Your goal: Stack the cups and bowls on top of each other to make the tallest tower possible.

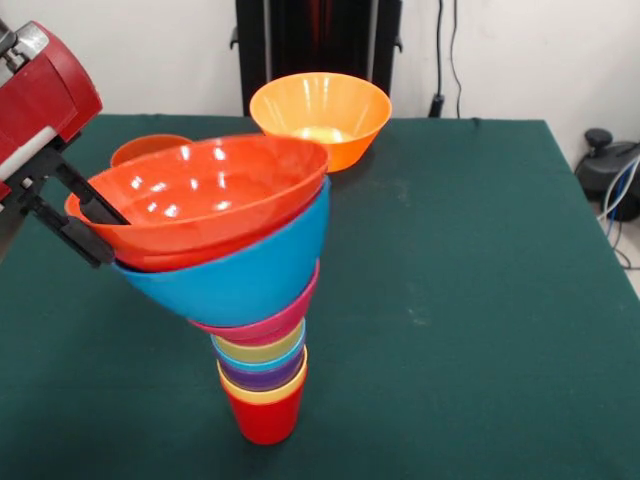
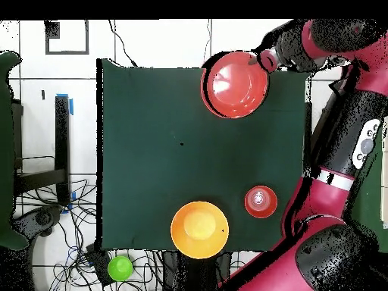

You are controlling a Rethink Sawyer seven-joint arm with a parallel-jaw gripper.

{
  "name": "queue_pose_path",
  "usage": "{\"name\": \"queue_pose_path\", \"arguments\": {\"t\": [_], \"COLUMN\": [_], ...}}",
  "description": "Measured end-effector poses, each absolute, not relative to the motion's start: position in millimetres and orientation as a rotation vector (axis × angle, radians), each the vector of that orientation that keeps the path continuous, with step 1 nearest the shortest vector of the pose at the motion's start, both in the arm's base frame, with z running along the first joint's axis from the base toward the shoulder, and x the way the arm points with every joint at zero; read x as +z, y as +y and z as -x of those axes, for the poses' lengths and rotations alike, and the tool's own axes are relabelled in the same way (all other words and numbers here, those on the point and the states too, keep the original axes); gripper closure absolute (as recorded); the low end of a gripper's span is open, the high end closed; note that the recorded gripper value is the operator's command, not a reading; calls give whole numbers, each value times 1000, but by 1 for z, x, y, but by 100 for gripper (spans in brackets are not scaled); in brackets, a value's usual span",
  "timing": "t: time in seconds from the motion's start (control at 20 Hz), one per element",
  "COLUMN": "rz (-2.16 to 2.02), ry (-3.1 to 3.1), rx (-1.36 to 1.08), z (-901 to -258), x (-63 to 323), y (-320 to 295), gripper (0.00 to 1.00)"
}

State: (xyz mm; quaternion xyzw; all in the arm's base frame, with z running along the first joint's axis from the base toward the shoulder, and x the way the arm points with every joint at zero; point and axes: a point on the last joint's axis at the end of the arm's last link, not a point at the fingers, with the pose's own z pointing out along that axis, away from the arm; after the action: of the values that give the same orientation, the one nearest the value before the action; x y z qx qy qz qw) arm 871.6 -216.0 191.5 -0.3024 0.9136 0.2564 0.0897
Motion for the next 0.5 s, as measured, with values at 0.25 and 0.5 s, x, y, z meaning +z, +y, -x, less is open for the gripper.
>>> {"name": "queue_pose_path", "arguments": {"t": [0.25,0.5], "rz": [891,897], "ry": [2726,2734], "rx": [746,746], "z": [-871,-871], "x": [186,184], "y": [-217,-213], "gripper": [100,100]}}
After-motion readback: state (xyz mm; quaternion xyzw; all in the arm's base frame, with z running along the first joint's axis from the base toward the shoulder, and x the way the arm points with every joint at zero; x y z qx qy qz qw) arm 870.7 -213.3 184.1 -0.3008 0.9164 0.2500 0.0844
